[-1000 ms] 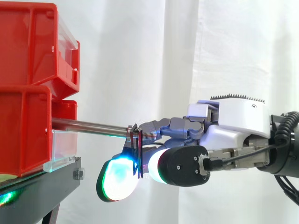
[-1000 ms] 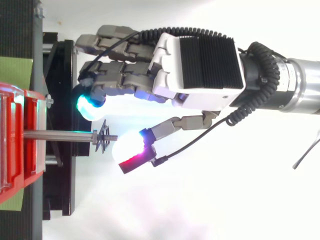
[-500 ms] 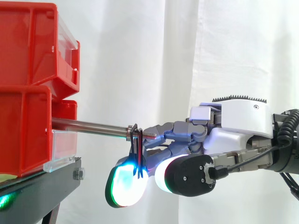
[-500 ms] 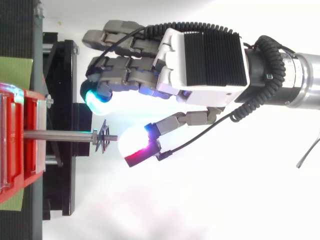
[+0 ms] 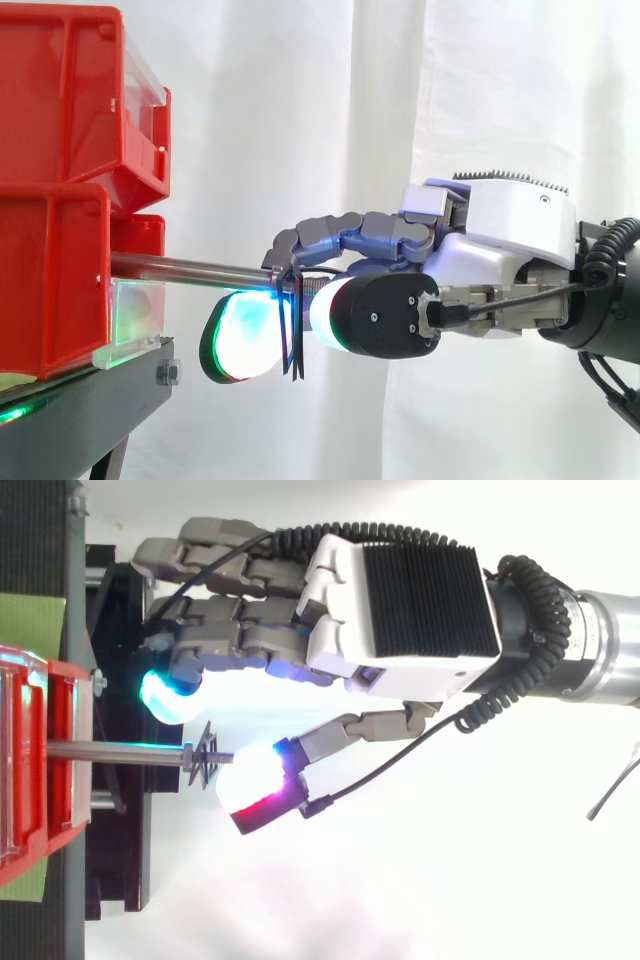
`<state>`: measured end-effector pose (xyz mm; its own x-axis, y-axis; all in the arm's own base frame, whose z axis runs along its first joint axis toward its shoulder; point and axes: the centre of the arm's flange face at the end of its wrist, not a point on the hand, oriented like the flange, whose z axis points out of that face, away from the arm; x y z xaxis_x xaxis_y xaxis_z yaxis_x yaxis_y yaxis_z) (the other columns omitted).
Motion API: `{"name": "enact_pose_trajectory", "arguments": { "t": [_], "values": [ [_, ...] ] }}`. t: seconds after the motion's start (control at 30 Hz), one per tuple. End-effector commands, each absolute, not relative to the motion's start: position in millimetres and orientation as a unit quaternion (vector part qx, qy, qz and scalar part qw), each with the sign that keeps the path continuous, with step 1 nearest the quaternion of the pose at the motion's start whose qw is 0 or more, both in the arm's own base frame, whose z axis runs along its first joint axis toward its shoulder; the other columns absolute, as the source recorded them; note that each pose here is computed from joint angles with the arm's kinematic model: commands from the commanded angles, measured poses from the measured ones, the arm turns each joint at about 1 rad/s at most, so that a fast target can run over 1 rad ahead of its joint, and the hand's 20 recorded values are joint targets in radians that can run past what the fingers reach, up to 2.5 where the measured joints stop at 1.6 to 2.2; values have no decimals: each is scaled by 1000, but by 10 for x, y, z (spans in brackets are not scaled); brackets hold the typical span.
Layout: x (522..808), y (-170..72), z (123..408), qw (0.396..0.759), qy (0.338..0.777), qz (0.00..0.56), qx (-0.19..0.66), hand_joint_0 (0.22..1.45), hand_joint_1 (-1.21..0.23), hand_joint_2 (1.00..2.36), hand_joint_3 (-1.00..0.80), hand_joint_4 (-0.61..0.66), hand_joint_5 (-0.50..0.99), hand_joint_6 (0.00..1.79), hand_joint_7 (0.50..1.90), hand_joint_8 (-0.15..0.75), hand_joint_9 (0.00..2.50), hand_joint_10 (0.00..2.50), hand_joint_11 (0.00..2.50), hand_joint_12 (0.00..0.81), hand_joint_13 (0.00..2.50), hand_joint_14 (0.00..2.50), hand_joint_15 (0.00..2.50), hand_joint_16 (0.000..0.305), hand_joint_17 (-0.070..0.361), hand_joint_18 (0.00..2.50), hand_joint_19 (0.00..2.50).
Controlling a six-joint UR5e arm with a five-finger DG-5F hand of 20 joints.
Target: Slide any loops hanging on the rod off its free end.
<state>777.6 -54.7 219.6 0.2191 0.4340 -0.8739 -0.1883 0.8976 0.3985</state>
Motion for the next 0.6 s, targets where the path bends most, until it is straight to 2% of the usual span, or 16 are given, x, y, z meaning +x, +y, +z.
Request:
{"name": "enact_pose_trajectory", "arguments": {
  "t": [0.0,0.57],
  "values": [
    [7779,-537,2185,774,592,202,104,535,-554,1010,-393,306,-168,504,1049,346,582,4,114,378,458,0,0,50,112,311,0],
    [7677,-525,1996,762,607,200,105,537,-562,1010,-394,297,-161,504,1098,345,592,5,126,376,461,0,0,50,112,318,0]
  ]
}}
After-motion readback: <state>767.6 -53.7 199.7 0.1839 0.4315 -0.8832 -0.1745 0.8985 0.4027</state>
